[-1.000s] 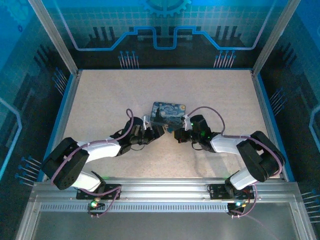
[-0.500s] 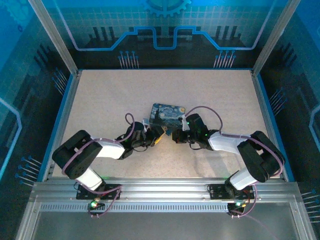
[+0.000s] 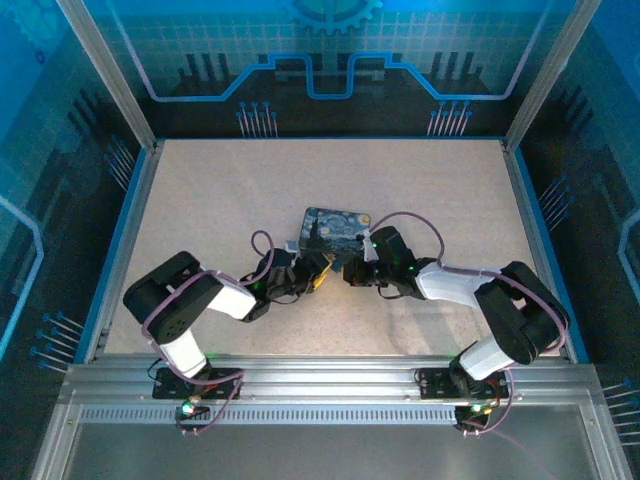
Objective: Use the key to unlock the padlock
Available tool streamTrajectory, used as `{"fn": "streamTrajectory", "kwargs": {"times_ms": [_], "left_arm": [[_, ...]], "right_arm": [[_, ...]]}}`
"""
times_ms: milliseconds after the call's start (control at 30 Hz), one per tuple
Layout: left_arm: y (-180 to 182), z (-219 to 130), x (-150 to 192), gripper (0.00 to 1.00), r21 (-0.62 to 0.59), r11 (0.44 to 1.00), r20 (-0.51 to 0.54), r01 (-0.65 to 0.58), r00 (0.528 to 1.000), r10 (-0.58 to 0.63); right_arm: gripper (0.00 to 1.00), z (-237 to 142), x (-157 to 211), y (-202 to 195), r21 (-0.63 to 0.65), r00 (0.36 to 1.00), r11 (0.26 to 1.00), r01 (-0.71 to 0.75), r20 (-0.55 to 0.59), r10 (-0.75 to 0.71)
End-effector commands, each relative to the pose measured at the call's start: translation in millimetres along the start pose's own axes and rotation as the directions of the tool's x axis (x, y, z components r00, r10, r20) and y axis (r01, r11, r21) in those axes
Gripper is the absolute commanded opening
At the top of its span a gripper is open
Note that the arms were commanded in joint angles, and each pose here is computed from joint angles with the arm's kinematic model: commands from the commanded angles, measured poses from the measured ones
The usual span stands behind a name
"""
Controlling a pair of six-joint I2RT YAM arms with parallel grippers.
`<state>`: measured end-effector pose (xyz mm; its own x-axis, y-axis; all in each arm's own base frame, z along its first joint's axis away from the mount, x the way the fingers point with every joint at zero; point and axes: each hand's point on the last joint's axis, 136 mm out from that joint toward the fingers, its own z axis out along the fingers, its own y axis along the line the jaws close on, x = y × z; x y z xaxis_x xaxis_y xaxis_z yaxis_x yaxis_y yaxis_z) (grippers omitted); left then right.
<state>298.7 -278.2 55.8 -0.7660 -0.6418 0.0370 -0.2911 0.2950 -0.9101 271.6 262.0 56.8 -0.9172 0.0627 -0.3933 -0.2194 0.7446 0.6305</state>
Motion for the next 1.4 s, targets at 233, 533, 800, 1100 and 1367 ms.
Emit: {"fn": "streamTrajectory", "kwargs": {"times_ms": [233, 533, 800, 1100, 1367], "left_arm": [[-6.2, 10.1, 0.4, 0.45, 0.061, 0.997, 0.008, 0.043, 0.999, -0.043], [-4.8, 17.1, -1.3, 0.40, 0.081, 0.995, 0.012, 0.062, 0.998, -0.063], [-7.3, 18.4, -1.2, 0.36, 0.089, 0.994, 0.011, 0.058, 0.998, -0.059], [-9.7, 17.2, -1.7, 0.21, 0.094, 0.995, 0.016, 0.044, 0.999, -0.046], [-13.8, 13.5, -3.1, 0.11, 0.090, 0.996, 0.029, 0.025, 0.999, -0.027]], "right_arm": [[0.00, 9.0, 11.8, 19.6, -0.039, 0.994, 0.995, -0.088, -0.071, 0.085], [0.00, 11.9, 19.1, 21.1, -0.044, 0.981, 0.984, -0.175, -0.094, 0.170], [0.00, 17.6, 18.0, 25.3, -0.083, 0.968, 0.967, -0.240, -0.098, 0.232], [0.02, 13.5, 17.3, 24.3, -0.075, 0.967, 0.966, -0.248, -0.086, 0.241], [0.29, -0.9, 17.4, 20.2, -0.063, 0.984, 0.984, -0.166, -0.071, 0.162]]}}
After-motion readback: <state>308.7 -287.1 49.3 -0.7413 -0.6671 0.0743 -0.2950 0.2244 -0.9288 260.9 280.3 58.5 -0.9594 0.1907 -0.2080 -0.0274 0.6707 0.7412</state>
